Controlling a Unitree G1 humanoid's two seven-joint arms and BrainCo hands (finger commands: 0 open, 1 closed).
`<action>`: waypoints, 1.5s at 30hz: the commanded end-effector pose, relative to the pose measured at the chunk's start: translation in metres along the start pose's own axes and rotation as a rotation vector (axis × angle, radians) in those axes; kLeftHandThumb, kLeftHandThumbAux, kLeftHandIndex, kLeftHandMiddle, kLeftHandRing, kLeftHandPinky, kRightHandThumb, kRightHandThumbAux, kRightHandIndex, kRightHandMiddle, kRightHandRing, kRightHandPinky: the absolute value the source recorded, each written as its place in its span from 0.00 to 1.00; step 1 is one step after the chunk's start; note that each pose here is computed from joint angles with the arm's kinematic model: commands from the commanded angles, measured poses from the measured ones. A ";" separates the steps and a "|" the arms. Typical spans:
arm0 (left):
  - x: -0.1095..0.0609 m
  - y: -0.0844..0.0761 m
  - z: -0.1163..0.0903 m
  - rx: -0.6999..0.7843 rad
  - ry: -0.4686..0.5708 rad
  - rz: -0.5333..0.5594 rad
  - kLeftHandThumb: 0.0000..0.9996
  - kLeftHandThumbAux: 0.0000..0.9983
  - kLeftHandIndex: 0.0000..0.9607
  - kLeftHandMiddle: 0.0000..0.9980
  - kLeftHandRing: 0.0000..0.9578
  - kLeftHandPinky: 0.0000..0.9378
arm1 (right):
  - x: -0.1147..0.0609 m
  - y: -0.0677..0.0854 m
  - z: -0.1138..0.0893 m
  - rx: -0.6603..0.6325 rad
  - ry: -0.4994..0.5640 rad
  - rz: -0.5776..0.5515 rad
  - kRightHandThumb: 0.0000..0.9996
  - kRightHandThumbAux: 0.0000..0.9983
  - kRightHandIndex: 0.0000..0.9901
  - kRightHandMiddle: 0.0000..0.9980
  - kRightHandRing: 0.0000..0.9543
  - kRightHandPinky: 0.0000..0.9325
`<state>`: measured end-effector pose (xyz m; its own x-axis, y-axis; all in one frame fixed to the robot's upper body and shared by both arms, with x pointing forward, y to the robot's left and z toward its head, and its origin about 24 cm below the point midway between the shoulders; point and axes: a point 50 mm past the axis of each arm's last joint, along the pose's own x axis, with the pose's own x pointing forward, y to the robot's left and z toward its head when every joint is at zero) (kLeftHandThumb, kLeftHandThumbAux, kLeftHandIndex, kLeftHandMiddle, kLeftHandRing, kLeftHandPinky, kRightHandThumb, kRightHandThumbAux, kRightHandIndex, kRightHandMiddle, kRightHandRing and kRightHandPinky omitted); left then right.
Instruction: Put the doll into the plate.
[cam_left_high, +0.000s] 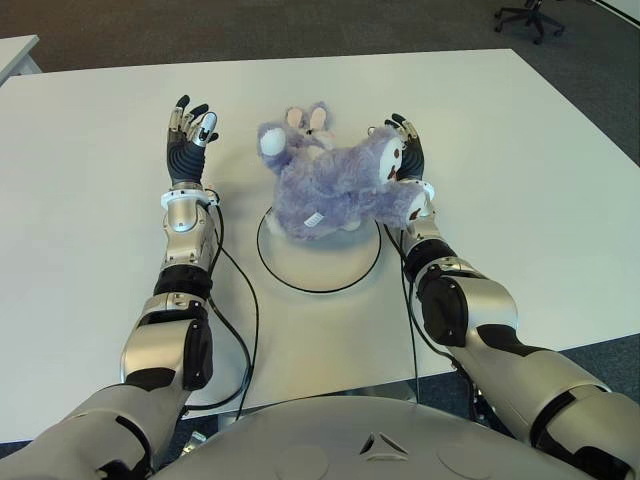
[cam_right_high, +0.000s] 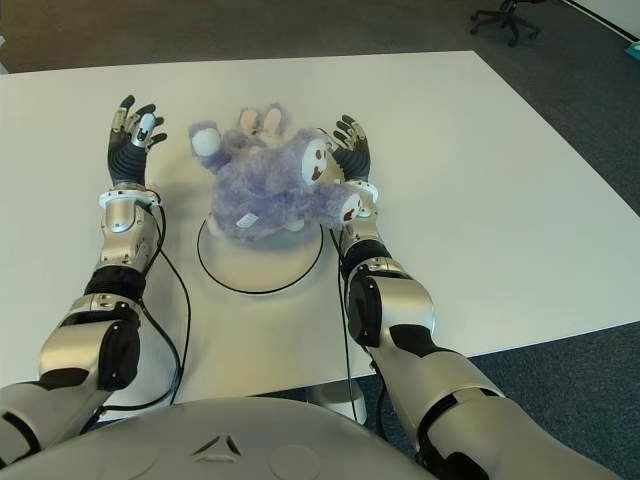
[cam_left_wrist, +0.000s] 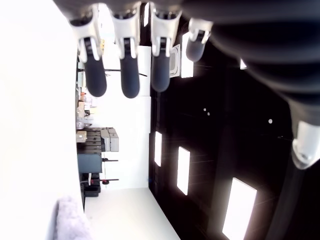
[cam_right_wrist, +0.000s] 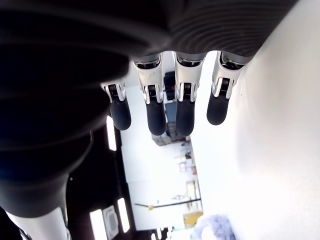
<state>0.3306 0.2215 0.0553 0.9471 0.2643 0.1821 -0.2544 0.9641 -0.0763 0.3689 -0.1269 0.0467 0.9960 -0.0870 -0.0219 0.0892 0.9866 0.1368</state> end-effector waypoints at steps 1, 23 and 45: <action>0.000 0.002 -0.008 0.016 0.053 0.020 0.00 0.48 0.06 0.22 0.25 0.27 | -0.041 -0.019 -0.072 0.014 0.305 -0.069 0.08 0.74 0.15 0.18 0.16 0.16; -0.003 0.004 -0.025 0.058 0.132 0.022 0.00 0.48 0.02 0.20 0.23 0.23 | -0.041 -0.018 -0.073 0.013 0.308 -0.069 0.07 0.73 0.15 0.17 0.16 0.16; -0.014 0.012 -0.048 0.099 0.268 0.005 0.00 0.46 0.03 0.20 0.23 0.23 | -0.041 -0.017 -0.072 0.016 0.301 -0.074 0.06 0.73 0.15 0.17 0.16 0.16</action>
<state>0.3389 0.2270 0.0357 0.9600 0.2748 0.0543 -0.2744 0.9615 -0.0141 0.3686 -0.1257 0.0463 0.9957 -0.0896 -0.0243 0.0922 0.9860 0.1387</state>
